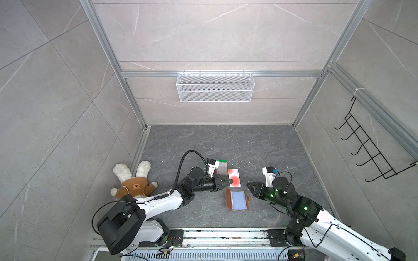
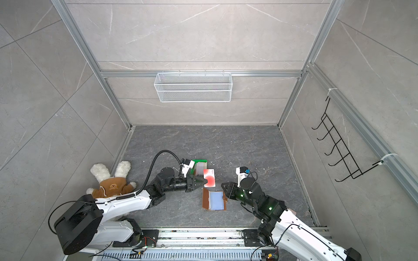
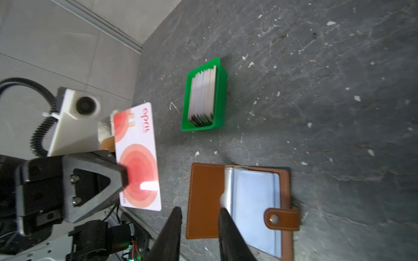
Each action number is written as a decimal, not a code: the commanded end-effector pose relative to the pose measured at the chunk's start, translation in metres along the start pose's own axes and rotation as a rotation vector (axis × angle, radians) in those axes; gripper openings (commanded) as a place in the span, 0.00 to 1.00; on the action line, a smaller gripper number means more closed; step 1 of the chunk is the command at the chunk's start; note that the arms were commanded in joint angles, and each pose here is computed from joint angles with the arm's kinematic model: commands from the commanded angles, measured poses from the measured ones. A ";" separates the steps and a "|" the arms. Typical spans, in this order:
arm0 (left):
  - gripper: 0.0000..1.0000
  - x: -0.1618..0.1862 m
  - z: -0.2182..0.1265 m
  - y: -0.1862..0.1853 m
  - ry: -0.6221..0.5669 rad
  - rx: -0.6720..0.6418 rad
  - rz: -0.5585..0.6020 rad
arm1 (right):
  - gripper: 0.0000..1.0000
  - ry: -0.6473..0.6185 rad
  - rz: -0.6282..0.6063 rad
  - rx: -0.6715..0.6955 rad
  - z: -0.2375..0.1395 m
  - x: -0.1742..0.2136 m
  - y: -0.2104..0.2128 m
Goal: Put the credit cards into the card holder
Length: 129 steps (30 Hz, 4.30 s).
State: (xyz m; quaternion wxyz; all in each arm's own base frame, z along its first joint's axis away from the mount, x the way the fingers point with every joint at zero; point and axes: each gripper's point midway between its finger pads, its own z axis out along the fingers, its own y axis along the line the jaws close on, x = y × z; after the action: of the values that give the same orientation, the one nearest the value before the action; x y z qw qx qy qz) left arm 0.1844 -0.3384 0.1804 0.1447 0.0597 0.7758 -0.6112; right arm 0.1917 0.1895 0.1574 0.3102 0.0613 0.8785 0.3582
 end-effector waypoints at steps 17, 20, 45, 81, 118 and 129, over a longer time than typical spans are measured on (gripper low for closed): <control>0.00 0.046 0.045 0.030 0.070 -0.266 0.035 | 0.23 0.137 -0.176 0.324 0.007 0.037 -0.051; 0.00 0.051 0.047 0.044 0.087 -0.304 0.010 | 0.22 0.149 -0.187 0.309 0.008 0.040 -0.047; 0.00 0.063 0.010 0.097 0.097 -0.382 -0.125 | 0.21 0.351 -0.172 0.357 0.056 0.090 -0.063; 0.00 0.075 0.023 0.111 0.142 -0.334 -0.168 | 0.21 0.382 -0.193 0.494 0.059 0.104 -0.095; 0.00 0.084 0.022 0.118 0.173 -0.350 -0.220 | 0.19 0.365 -0.193 0.542 0.057 0.101 -0.101; 0.00 0.083 0.025 0.121 0.179 -0.360 -0.210 | 0.18 0.371 -0.202 0.541 0.058 0.101 -0.099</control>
State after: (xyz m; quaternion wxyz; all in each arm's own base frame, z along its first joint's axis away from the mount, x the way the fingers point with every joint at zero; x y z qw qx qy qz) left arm 0.1406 -0.3372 0.0399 0.0218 -0.0036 0.8818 -0.4711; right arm 0.1596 0.1969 0.0186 0.1582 -0.0109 0.9798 0.1218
